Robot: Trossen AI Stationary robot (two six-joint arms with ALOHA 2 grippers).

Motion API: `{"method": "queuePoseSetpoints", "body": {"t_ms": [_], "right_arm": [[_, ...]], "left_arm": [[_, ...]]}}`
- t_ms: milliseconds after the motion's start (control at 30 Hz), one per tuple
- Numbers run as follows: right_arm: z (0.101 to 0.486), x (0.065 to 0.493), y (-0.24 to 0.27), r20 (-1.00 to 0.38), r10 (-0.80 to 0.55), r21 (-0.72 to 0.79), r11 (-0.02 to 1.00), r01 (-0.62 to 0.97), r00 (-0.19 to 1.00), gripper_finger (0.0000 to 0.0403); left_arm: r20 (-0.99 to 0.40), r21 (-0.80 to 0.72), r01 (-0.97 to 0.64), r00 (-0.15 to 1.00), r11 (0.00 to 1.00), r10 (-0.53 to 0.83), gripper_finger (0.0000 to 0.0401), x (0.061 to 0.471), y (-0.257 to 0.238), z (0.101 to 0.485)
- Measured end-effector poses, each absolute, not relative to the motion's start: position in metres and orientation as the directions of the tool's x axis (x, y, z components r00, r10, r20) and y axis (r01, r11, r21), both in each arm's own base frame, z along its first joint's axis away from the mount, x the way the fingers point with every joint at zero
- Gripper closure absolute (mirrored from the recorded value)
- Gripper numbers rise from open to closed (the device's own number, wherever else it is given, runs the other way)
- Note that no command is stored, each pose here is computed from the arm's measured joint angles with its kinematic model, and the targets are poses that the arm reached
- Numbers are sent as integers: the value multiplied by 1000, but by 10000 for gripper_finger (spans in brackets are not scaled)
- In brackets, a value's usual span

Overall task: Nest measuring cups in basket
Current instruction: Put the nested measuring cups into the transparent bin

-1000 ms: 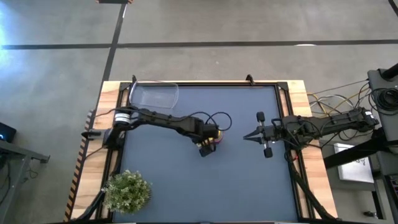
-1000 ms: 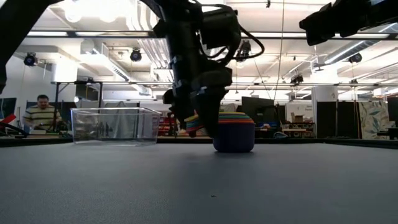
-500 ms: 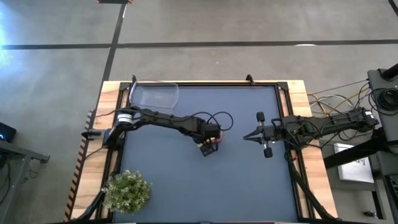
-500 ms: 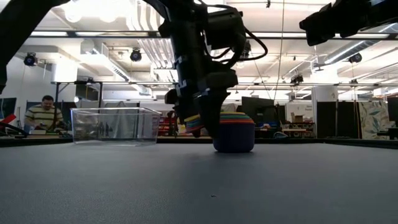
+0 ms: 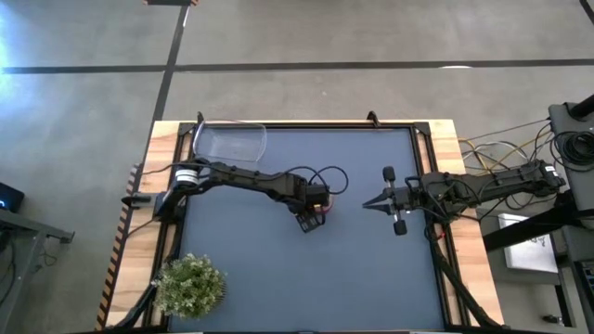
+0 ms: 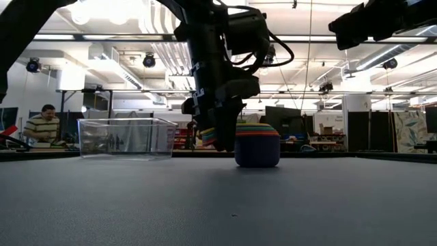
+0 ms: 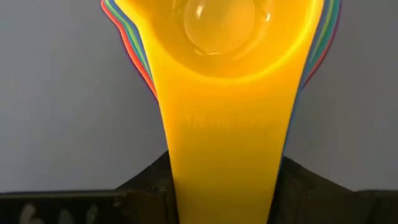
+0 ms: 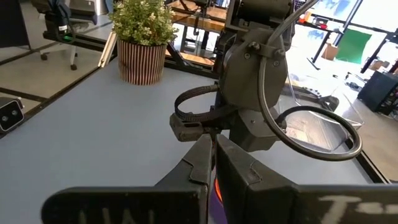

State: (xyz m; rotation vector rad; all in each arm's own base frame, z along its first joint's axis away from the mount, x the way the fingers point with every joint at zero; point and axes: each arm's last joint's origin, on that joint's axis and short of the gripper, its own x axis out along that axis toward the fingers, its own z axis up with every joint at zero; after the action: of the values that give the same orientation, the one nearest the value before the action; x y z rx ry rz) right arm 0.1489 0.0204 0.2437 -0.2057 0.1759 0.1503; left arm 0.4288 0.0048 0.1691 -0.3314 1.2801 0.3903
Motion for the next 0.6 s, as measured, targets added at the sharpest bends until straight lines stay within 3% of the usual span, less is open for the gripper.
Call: {"method": "queuePoseSetpoints", "body": {"t_ms": [600], "right_arm": [[243, 149, 17, -197, 28, -222, 972, -72, 980, 392]], "left_arm": [[-956, 51, -397, 246, 916, 160, 272, 426, 7, 179]]}}
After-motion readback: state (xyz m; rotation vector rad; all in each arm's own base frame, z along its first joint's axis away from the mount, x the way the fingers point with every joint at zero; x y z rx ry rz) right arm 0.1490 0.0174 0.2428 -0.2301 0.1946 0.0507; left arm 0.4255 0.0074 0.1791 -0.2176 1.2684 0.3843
